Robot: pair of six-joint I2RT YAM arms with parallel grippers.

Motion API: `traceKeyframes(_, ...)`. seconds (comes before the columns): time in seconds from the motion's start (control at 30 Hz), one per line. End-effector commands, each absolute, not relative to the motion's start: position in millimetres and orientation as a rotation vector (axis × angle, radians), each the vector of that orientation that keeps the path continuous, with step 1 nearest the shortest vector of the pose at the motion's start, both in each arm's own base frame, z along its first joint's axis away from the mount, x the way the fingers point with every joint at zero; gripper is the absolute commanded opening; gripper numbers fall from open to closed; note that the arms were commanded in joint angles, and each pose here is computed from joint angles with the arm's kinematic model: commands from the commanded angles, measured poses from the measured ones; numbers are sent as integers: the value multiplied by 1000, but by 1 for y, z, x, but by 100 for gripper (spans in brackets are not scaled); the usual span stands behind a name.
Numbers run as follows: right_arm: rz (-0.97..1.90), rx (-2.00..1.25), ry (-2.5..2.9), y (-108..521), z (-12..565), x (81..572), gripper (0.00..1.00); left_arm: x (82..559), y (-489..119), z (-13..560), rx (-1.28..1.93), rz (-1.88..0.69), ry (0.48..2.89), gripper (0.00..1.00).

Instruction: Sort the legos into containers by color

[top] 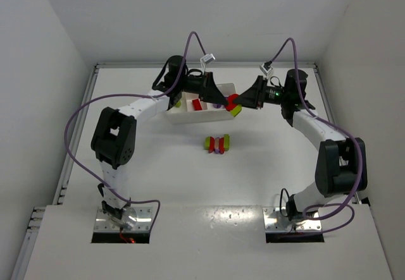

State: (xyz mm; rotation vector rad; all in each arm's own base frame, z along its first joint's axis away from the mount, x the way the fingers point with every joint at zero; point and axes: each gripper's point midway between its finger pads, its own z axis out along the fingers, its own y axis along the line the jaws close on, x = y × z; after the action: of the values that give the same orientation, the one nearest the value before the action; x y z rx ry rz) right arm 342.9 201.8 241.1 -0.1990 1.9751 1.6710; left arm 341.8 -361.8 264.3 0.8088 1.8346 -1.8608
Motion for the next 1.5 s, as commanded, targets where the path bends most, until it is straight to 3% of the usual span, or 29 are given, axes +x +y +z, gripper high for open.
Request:
traceKeyframes(0.0,1637,-282,1895,206,261,352,0,334,-367,284,905,-1861,1746,45)
traceKeyframes(0.13,1643,-291,1896,209,261,350,0,331,-370,284,914,-1866,1745,42)
traceKeyframes(0.23,1643,-291,1896,210,261,350,0,329,-369,284,923,-1872,1743,25)
traceKeyframes(0.27,1643,-291,1896,210,261,350,0,327,-369,290,930,-1868,1731,11)
traceKeyframes(0.3,1649,-280,1909,209,259,349,2,327,-368,286,932,-1865,1734,6)
traceKeyframes(0.33,1645,-256,1922,209,257,350,19,328,-368,285,915,-1842,1730,4)
traceKeyframes(0.43,1642,-239,1929,206,258,350,50,325,-366,288,906,-1820,1723,0)
traceKeyframes(0.53,1637,-229,1929,202,261,350,63,327,-361,283,873,-1798,1737,0)
traceKeyframes(0.63,1637,-235,1922,199,266,346,68,331,-353,285,854,-1785,1738,0)
traceKeyframes(1.0,1709,-295,1949,202,255,311,69,363,-336,304,789,-1732,1684,0)
traceKeyframes(1.07,1705,-321,1938,205,257,308,66,365,-337,304,782,-1738,1690,0)
traceKeyframes(1.47,1672,-300,1948,205,250,317,67,360,-336,308,778,-1763,1681,0)
